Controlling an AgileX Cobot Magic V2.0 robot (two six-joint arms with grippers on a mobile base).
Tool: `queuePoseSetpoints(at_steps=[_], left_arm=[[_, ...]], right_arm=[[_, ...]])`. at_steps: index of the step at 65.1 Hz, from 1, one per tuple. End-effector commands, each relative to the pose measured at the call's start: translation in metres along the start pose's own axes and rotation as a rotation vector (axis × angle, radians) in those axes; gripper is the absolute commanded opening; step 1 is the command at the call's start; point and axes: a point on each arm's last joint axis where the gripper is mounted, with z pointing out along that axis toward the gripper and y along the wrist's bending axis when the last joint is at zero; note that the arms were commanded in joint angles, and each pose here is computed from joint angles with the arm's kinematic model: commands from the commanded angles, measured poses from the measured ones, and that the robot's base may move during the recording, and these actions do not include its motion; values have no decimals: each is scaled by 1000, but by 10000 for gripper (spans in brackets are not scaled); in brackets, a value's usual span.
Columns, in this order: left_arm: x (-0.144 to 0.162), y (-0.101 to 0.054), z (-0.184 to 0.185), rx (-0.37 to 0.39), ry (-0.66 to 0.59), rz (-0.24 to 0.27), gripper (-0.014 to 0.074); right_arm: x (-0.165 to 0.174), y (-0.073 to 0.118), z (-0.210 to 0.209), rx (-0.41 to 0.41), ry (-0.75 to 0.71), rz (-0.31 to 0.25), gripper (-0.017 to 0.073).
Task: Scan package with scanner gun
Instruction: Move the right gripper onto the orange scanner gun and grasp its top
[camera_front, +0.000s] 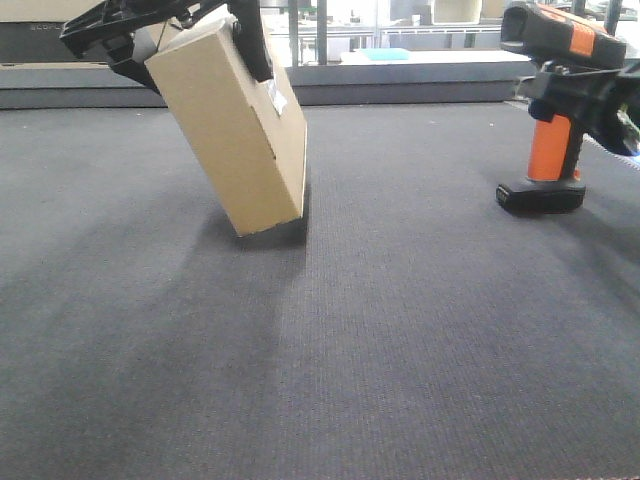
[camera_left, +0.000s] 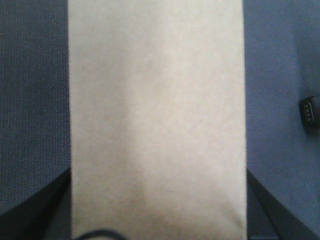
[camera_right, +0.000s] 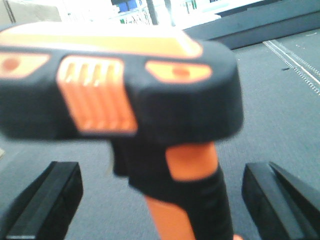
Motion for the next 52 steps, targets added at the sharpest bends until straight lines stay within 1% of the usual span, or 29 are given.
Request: queuePoseSetpoints(at_steps=[1, 6, 13, 21, 31, 40, 52], left_arm=[[-2, -4, -3, 17, -25, 5, 139], [-2, -4, -3, 17, -25, 5, 139], [-2, -4, -3, 17, -25, 5, 139], [-2, -4, -3, 17, -25, 5, 139], [-2, -4, -3, 17, -25, 7, 139], [-2, -4, -3, 17, -25, 7, 139], [-3, -4, -3, 9, -29, 16, 139]], right_arm=[[-3, 0, 4, 6, 1, 1, 562], [-3, 0, 6, 5, -4, 1, 562], [1, -4, 10, 29, -6, 17, 562], [8, -6, 15, 27, -13, 16, 562], [11, -6, 21, 12, -30, 10, 562], [7, -3, 22, -26, -66, -4, 562], [7, -2, 22, -28, -68, -5, 561]])
